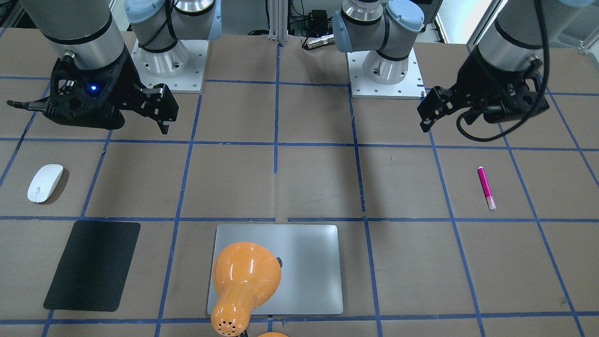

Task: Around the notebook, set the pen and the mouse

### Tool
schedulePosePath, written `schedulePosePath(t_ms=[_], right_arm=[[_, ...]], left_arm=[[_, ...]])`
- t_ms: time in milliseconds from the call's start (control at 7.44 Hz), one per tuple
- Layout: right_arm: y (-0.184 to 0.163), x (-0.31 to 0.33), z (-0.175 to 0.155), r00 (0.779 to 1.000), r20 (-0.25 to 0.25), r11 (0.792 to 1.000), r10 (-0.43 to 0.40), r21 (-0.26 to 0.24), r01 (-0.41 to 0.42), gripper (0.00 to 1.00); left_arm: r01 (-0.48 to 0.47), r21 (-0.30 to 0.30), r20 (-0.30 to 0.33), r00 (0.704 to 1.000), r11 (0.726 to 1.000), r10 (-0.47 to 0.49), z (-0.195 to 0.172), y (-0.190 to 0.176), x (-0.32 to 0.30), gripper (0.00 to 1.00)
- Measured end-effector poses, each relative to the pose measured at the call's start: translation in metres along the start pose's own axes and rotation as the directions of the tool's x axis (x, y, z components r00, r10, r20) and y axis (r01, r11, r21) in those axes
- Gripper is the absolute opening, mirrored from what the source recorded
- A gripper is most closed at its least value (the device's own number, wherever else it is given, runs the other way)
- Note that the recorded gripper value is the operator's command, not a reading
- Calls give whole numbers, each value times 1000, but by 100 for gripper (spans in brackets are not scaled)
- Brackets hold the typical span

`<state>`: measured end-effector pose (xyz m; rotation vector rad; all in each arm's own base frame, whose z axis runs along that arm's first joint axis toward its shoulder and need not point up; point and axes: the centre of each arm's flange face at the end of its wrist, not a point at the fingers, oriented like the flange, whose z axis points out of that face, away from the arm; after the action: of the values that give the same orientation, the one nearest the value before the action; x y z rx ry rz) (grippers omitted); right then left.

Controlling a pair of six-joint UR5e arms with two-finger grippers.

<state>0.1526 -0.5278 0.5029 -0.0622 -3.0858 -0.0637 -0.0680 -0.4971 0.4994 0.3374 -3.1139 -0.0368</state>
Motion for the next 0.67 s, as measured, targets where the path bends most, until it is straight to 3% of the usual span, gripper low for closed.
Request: schedulePosePath(t_ms=[672], right_arm=[[0, 1, 2, 1000, -3, 1000, 8, -5, -8, 100]], left_arm=[[-90, -11, 6, 996, 996, 90, 5, 23, 53, 100]])
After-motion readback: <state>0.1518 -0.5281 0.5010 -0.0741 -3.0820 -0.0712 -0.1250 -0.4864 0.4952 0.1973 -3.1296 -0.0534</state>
